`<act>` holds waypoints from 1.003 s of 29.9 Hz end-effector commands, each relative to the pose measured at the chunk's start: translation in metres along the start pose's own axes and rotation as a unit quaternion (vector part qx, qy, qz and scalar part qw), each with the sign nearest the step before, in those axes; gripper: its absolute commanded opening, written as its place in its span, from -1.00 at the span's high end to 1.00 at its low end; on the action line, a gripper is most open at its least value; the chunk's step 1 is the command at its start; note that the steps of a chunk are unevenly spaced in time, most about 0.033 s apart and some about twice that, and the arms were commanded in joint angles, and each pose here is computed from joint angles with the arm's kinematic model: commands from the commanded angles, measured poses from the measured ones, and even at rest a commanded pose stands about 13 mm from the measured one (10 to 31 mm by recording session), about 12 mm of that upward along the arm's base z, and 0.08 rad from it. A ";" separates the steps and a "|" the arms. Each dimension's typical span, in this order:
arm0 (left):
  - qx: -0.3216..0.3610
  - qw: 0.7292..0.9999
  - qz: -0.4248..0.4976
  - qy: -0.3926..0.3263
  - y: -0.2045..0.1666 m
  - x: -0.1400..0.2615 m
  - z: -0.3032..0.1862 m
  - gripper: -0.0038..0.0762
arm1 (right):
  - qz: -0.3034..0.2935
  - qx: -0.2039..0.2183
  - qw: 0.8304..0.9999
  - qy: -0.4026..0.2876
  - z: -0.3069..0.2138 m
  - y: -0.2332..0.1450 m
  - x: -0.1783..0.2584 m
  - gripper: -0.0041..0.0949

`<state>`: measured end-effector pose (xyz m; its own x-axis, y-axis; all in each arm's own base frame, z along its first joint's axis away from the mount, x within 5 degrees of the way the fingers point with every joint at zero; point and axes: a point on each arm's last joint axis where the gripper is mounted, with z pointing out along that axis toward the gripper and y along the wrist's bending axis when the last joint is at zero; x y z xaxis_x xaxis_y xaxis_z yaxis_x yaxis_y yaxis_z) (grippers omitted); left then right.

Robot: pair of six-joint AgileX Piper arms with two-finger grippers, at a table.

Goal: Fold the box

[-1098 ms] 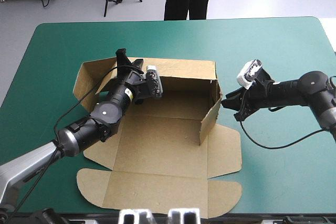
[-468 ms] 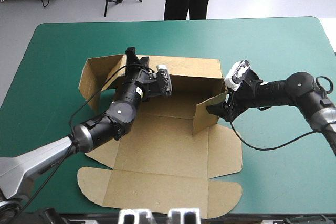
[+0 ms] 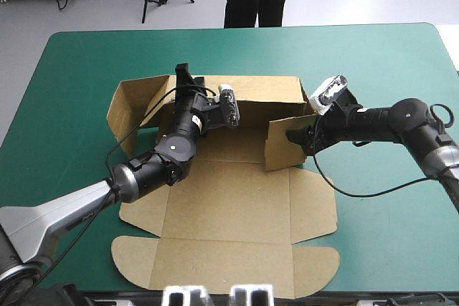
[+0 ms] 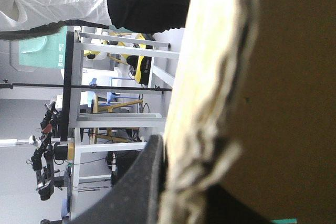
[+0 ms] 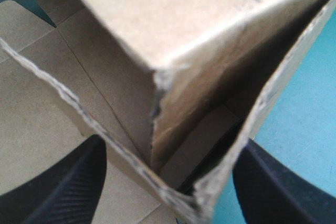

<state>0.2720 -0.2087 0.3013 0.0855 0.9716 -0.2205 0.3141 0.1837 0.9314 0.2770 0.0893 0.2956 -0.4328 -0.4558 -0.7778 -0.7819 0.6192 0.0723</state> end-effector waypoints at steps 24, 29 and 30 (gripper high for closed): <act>0.026 0.991 -0.128 -0.010 0.019 -0.003 -0.019 0.86 | 0.021 0.020 0.998 -0.049 0.013 0.003 -0.021 0.95; 0.022 0.983 -0.164 -0.073 0.041 -0.006 -0.042 0.68 | 0.025 0.074 0.995 -0.054 0.004 -0.007 -0.035 0.95; 0.025 0.981 -0.174 -0.086 0.044 -0.007 -0.046 0.61 | 0.025 0.088 0.995 -0.047 0.002 -0.010 -0.037 0.95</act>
<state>0.2565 -0.1994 0.3202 0.0068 0.8881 -0.4597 0.4058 0.4177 0.8129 0.2983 0.1034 0.2913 -0.4580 -0.4140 -0.7867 -0.7128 0.6998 0.0468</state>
